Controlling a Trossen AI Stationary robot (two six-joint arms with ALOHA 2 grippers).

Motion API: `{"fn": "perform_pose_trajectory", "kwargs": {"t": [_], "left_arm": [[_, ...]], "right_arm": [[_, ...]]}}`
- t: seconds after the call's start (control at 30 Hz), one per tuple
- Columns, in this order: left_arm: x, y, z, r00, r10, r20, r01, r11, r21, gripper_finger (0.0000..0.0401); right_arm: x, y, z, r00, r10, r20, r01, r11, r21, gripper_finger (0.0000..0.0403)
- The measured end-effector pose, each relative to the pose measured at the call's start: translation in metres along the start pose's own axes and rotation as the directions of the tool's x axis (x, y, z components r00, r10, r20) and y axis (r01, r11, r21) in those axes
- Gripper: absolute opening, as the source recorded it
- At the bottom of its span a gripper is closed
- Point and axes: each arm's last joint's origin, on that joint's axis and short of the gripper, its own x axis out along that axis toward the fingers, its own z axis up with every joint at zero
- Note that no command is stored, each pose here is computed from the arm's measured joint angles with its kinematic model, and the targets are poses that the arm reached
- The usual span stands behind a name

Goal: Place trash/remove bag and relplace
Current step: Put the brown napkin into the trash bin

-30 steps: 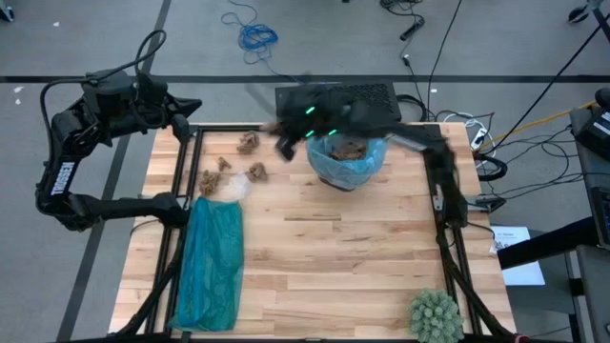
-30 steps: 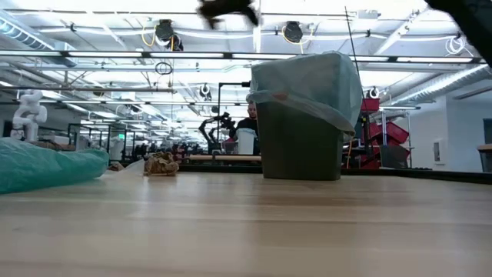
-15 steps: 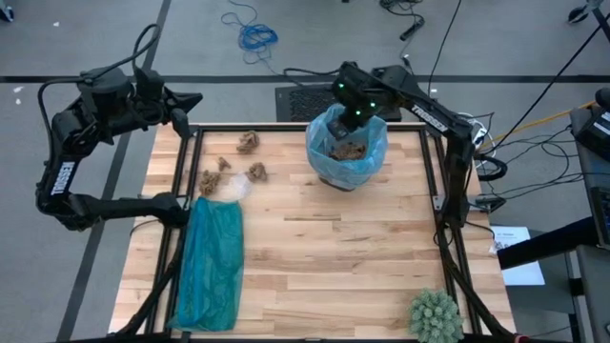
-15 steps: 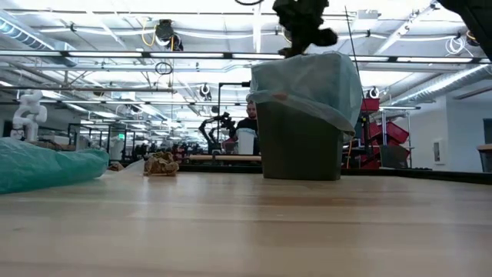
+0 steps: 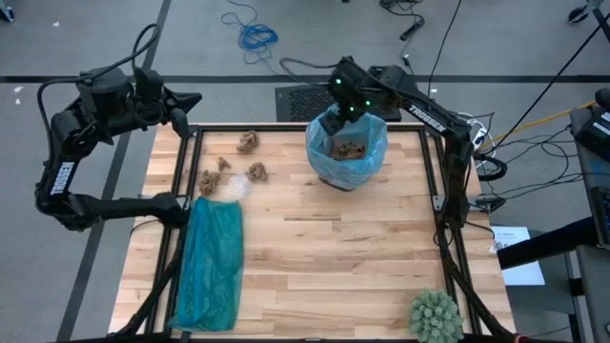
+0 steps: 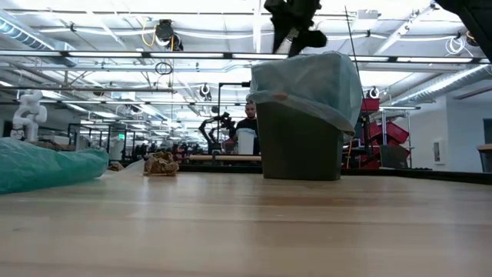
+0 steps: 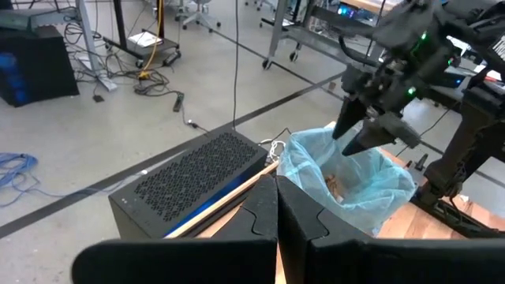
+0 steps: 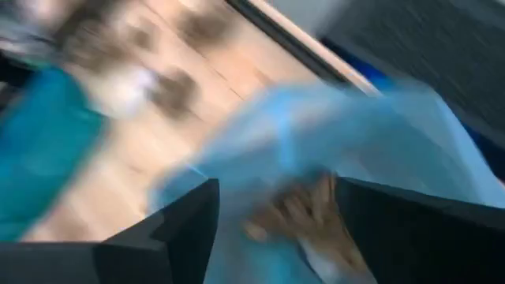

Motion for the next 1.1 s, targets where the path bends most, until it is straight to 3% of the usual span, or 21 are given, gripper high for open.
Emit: {"fn": "perform_pose_trajectory", "kwargs": {"t": [0.07,0.13,0.27,0.47,0.73,0.9,1.1], "left_arm": [[0.000,0.000,0.000,1.000,0.000,0.000,0.000,1.000,0.000,0.0000],[0.000,0.000,0.000,1.000,0.000,0.001,0.000,1.000,0.000,0.0000],[0.000,-0.001,0.006,0.998,-0.011,0.062,0.011,1.000,0.002,0.0000],[-0.005,-0.003,0.014,0.987,-0.028,0.160,0.028,1.000,0.006,0.0000],[-0.005,-0.002,0.010,0.993,-0.020,0.114,0.019,1.000,0.004,0.0000],[-0.004,-0.001,0.007,0.996,-0.015,0.087,0.014,1.000,0.003,0.0000],[-0.003,-0.001,0.004,0.999,-0.008,0.048,0.008,1.000,0.001,0.0000]], "right_arm": [[0.000,0.017,0.006,0.987,0.144,0.071,-0.137,0.986,-0.096,0.0251],[0.001,0.041,0.010,0.951,0.278,0.136,-0.244,0.943,-0.225,0.0245],[0.025,0.076,0.016,0.898,0.384,0.213,-0.292,0.885,-0.364,0.0219],[0.114,0.101,0.016,0.905,0.391,0.167,-0.304,0.871,-0.387,0.0198],[0.230,0.116,-0.009,0.939,0.334,0.076,-0.279,0.875,-0.396,0.0197],[0.275,0.121,-0.025,0.957,0.274,0.098,-0.215,0.892,-0.399,0.0196],[0.296,0.122,-0.025,0.952,0.233,0.200,-0.140,0.910,-0.391,0.0196]]}}
